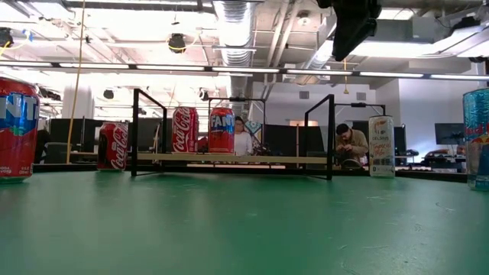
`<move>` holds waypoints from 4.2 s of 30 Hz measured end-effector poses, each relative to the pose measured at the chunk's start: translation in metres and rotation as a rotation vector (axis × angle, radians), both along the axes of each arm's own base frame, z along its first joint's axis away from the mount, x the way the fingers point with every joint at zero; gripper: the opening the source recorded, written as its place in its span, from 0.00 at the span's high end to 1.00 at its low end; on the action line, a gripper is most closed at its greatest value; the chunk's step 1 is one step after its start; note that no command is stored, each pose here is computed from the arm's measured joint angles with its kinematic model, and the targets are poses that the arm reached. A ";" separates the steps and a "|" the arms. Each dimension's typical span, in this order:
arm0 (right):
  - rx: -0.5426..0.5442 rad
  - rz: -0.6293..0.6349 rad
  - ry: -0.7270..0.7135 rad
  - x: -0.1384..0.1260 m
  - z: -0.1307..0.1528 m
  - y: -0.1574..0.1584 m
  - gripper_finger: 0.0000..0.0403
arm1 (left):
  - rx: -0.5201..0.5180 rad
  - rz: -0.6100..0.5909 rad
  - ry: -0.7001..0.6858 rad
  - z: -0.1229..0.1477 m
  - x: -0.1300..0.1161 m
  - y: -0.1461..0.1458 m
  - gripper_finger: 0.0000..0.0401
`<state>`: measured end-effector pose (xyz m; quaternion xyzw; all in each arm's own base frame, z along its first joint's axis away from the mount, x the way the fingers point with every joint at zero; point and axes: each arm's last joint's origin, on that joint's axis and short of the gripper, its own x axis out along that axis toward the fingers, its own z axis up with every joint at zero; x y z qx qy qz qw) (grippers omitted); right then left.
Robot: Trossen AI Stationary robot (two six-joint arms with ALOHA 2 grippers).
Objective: Place canned beverage on shelf
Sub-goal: Put the left blue soda can on the shelf
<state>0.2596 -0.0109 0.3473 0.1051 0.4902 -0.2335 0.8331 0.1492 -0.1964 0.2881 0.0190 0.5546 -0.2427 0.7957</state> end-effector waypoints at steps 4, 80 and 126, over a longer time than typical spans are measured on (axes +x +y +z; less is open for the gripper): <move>0.004 -0.010 -0.004 0.000 0.000 0.000 0.54 | 0.007 0.008 -0.009 0.000 0.000 0.000 0.20; 0.030 -0.007 -0.195 0.017 0.007 0.012 0.54 | 0.237 0.134 -0.343 0.037 0.110 0.210 0.46; 0.001 -0.036 -0.388 0.032 0.019 0.004 0.54 | 0.401 0.279 -0.118 0.018 0.167 0.372 0.22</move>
